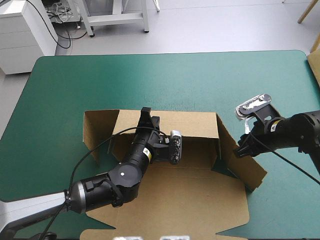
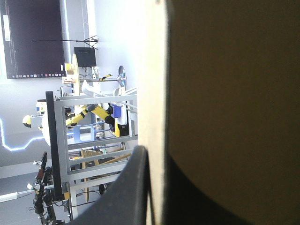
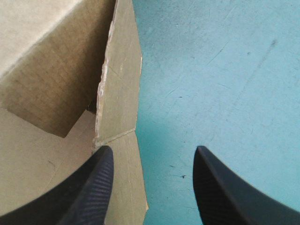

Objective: Fold the box

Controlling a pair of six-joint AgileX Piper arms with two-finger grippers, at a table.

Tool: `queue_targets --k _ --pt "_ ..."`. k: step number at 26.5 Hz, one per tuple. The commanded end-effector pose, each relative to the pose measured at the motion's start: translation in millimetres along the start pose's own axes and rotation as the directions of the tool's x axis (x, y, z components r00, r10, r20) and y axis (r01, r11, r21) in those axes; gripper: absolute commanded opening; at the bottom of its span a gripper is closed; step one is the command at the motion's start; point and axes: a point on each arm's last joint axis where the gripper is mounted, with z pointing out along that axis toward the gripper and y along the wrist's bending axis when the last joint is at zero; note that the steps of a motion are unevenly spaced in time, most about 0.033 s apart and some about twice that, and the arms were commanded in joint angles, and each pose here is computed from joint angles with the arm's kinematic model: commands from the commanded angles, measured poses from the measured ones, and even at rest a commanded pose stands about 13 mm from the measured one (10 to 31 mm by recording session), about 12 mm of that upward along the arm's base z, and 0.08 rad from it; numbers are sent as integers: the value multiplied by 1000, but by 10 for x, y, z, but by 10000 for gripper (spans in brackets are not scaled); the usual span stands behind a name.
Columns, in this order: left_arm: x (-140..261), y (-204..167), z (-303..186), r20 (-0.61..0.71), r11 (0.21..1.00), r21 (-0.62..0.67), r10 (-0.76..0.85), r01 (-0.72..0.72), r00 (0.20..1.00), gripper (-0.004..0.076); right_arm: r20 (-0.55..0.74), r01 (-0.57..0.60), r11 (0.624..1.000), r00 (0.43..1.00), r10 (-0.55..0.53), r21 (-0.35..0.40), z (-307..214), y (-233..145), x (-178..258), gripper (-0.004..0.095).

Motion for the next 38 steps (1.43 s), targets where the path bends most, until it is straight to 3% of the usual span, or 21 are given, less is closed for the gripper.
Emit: queue_targets --k 1,9,14,25,31,38 --pt "-39 134 -73 51 999 -54 1 1 999 -8 77 -1 997 997 -4 72 -121 -53 -47 480" --pt "-36 154 -74 46 997 -77 24 -20 999 -8 146 -40 992 989 21 124 -180 -166 -309 479" --pt "-27 156 -74 37 997 -78 22 -19 999 -8 243 -67 988 969 30 142 -390 -300 -797 479" --pt "139 219 38 -19 997 -82 -5 4 1000 -8 191 -79 990 980 56 114 34 -523 -1352 479" --pt "161 226 67 -15 997 -79 -7 6 1000 -8 113 -87 992 991 76 91 416 -588 -1421 479" --pt "129 216 68 19 998 -68 -6 7 1000 -8 117 -103 994 988 99 31 469 -545 -1441 479"
